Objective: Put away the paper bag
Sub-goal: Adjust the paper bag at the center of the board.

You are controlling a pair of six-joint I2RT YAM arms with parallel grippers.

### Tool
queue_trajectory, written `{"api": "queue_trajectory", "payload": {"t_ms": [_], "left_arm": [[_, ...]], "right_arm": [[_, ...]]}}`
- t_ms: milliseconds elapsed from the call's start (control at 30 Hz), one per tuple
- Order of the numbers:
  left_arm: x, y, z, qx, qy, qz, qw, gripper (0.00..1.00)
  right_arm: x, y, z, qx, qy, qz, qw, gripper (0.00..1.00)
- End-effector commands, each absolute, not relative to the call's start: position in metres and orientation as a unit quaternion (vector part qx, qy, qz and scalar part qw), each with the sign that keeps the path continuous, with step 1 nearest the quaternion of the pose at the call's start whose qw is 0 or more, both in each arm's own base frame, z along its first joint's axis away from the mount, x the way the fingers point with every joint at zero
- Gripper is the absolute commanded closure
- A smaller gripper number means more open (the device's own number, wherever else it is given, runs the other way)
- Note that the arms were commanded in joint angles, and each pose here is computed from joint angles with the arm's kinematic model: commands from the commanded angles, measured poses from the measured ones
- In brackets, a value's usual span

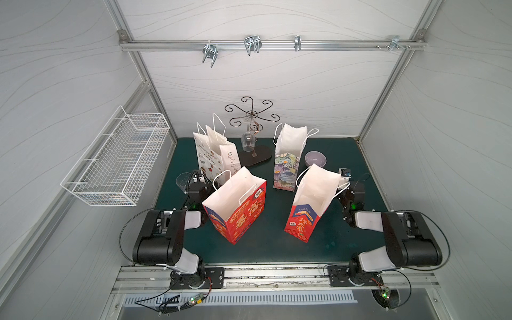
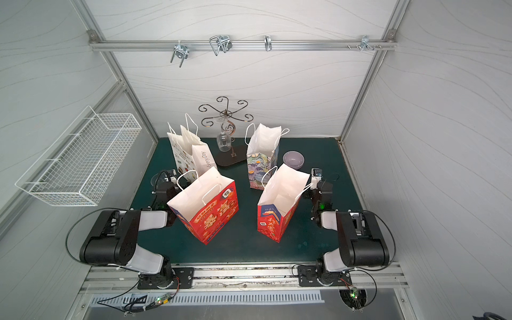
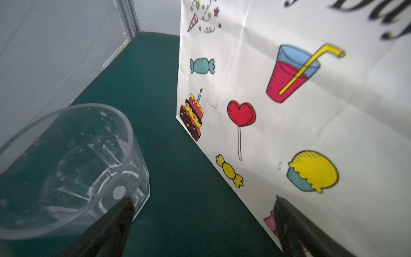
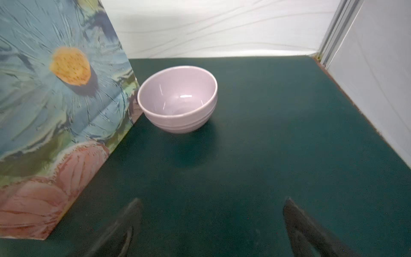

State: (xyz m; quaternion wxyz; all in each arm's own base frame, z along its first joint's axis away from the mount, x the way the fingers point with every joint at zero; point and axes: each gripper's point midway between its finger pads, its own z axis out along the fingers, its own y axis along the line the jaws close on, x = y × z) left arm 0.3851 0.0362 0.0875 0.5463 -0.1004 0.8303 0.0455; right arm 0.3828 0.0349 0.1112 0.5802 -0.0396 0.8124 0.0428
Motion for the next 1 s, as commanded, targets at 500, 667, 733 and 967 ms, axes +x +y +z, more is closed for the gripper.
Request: {"api": "queue_trajectory", "payload": {"t_ms": [500,667,733,967], "left_arm": [[0.364,0.068,0.197,-0.159,0.764,0.111,0.616,0.0],[0.352,0.081,0.24,-0.183,0.766,0.145,0.6,0.0],[0.35,0.08,0.264,-0.181,0.765,0.143,0.602,0.0],[0.351,0.017,0.353,-0.05,0.755,0.005,0.653,0.0]], "right_arm": [[0.374,-0.018,0.176,0.143,0.837,0.159,0.503,0.01],[0.358,-0.028,0.217,0.162,0.819,0.156,0.528,0.01],[0.352,-0.032,0.234,0.186,0.81,0.156,0.535,0.01],[0.334,-0.008,0.292,0.174,0.793,0.225,0.539,0.01]]}}
